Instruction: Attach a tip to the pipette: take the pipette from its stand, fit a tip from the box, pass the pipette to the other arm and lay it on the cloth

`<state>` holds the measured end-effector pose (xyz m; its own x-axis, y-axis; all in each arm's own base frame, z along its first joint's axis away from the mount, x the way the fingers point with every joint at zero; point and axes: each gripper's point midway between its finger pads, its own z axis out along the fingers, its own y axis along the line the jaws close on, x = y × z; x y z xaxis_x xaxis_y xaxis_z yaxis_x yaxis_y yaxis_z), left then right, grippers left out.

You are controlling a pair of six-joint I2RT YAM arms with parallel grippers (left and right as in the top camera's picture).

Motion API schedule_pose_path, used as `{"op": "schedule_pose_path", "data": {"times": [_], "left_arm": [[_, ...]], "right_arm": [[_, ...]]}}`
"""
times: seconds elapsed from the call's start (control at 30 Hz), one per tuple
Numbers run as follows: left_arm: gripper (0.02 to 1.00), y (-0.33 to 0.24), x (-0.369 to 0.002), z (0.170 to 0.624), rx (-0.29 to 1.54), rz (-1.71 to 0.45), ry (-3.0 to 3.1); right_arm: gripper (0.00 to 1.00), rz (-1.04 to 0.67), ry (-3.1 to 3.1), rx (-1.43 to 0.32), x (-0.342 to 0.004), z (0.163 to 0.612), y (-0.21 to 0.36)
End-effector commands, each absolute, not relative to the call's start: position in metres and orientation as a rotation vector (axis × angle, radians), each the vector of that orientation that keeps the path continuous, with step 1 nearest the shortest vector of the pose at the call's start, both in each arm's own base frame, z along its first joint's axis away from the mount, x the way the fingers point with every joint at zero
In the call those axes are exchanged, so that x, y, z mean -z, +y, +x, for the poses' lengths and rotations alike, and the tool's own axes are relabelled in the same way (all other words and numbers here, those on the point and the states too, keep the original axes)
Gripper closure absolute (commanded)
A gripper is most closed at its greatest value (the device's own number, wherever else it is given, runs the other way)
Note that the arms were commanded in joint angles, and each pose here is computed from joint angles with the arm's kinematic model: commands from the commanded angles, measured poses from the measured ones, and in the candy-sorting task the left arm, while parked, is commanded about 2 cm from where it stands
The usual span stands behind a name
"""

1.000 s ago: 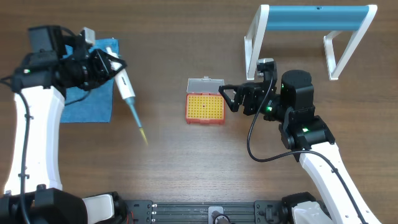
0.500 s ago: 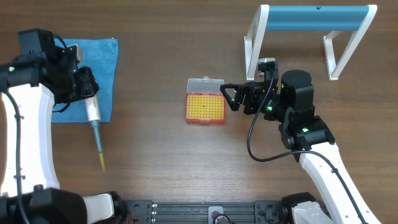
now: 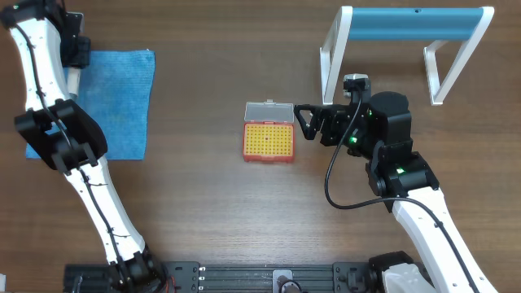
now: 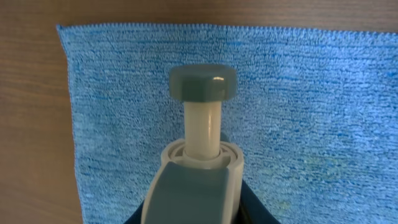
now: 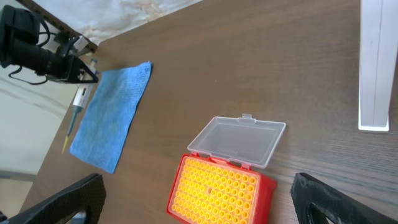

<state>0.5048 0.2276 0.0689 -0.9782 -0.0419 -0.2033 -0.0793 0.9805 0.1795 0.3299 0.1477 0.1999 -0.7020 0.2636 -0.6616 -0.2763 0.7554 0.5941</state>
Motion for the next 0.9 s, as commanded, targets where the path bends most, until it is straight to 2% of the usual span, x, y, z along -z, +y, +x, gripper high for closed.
{"op": "schedule_pose_path", "data": {"times": [0.03, 0.1, 0.23, 0.33, 0.4, 0.53, 0.67, 0.7, 0.73, 0.8, 0.83, 0.9], "left_arm": [[0.991, 0.228, -0.035, 0.505, -0.28, -0.036, 2.983], [0.991, 0.217, -0.016, 0.504, -0.216, -0.017, 3.016], [0.991, 0.194, -0.012, 0.513, -0.15, 0.036, 3.008], [0.993, 0.187, -0.011, 0.517, -0.165, 0.061, 3.005], [0.993, 0.199, -0.013, 0.513, -0.268, 0.053, 3.024], [0.991, 0.21, -0.013, 0.509, -0.26, -0.094, 3.014], [0.993, 0.205, -0.012, 0.512, -0.209, -0.097, 3.003], [0.917, 0.206, -0.012, 0.514, -0.212, -0.097, 2.995], [0.349, 0.206, -0.013, 0.514, -0.213, -0.097, 2.994], [0.123, 0.206, -0.012, 0.513, -0.212, -0.098, 2.996], [0.071, 0.204, -0.012, 0.511, -0.207, -0.097, 3.008], [0.064, 0.193, -0.024, 0.498, -0.185, -0.082, 3.058]], "right_arm": [[0.027, 0.031, 2.131, -0.892, -0.21, 0.336, 0.145], [0.027, 0.03, 2.128, -0.892, -0.211, 0.337, 0.145], [0.027, 0.057, 2.127, -0.864, -0.21, 0.34, 0.141], [0.027, 0.059, 2.127, -0.862, -0.21, 0.34, 0.14], [0.027, 0.06, 2.127, -0.862, -0.21, 0.34, 0.14], [0.027, 0.067, 2.128, -0.867, -0.21, 0.34, 0.141], [0.027, 0.067, 2.128, -0.867, -0.21, 0.34, 0.14], [0.027, 0.067, 2.128, -0.867, -0.21, 0.34, 0.14], [0.027, 0.067, 2.128, -0.867, -0.21, 0.34, 0.14], [0.027, 0.067, 2.128, -0.867, -0.21, 0.34, 0.14], [0.027, 0.067, 2.128, -0.867, -0.21, 0.34, 0.14], [0.027, 0.067, 2.128, -0.867, -0.21, 0.34, 0.14]]}}
